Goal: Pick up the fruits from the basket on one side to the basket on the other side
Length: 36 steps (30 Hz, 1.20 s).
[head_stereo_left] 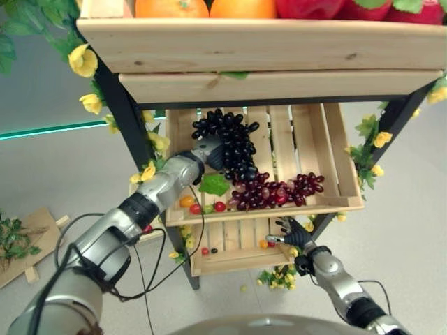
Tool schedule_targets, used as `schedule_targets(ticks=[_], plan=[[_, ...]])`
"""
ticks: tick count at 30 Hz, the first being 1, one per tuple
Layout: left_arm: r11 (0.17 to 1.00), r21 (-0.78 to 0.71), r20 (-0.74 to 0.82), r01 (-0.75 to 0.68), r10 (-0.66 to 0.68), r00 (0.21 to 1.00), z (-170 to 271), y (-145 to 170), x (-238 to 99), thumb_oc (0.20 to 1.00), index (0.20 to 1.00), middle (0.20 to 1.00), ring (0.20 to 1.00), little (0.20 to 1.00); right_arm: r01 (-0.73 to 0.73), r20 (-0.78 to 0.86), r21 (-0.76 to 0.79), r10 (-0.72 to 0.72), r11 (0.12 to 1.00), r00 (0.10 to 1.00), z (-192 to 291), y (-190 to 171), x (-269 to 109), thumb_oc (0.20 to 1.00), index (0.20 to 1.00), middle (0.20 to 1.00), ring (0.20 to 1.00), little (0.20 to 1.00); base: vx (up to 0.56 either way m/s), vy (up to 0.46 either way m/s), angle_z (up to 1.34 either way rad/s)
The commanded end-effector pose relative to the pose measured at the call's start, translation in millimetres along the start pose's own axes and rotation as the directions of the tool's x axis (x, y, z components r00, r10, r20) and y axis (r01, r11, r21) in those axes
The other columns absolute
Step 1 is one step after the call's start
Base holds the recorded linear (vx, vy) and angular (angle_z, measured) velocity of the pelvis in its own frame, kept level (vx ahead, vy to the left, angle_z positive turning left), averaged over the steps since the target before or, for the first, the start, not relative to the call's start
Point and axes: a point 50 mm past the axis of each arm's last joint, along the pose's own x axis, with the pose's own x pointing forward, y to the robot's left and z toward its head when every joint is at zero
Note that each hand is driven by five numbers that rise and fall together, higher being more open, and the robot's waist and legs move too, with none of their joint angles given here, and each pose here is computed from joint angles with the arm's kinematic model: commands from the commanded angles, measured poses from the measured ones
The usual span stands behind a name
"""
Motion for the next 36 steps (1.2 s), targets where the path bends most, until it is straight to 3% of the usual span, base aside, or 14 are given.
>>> schedule_targets(ticks=[1, 13, 25, 36], plan=[[0.983, 0.139, -0.057, -0.118, 0.127, 0.99, -35.4, 54.4, -17.4, 1.0, 1.0, 1.0, 1.0, 1.0, 0.04, 0.11, 0.026, -0.043, 0.999, 0.993, 20.5, -8.7, 4.5, 1.0, 1.0, 1.0, 1.0, 1.0, 0.0, 0.0, 0.0], [0.937, 0.158, 0.03, -0.312, 0.311, 0.95, -23.0, 70.2, -68.3, 1.0, 1.0, 1.0, 1.0, 1.0, 0.085, 0.129, 0.06, -0.092, 0.995, 0.987, 24.0, -17.0, 1.9, 1.0, 1.0, 1.0, 1.0, 1.0, 0.0, -0.001, 0.01], [0.923, 0.179, -0.032, -0.341, 0.352, 0.936, -36.7, 67.8, -104.9, 1.0, 1.0, 1.0, 1.0, 1.0, 0.088, 0.125, 0.073, -0.097, 0.993, 0.987, 21.4, -17.4, -0.8, 1.0, 1.0, 1.0, 1.0, 1.0, 0.0, -0.001, 0.06], [0.894, 0.087, -0.099, -0.44, 0.447, 0.889, -41.5, 52.2, -131.9, 1.0, 1.0, 1.0, 1.0, 1.0, 0.092, 0.14, 0.082, -0.103, 0.992, 0.985, 22.7, -17.3, -2.0, 1.0, 1.0, 1.0, 1.0, 1.0, 0.0, 0.0, 0.0]])
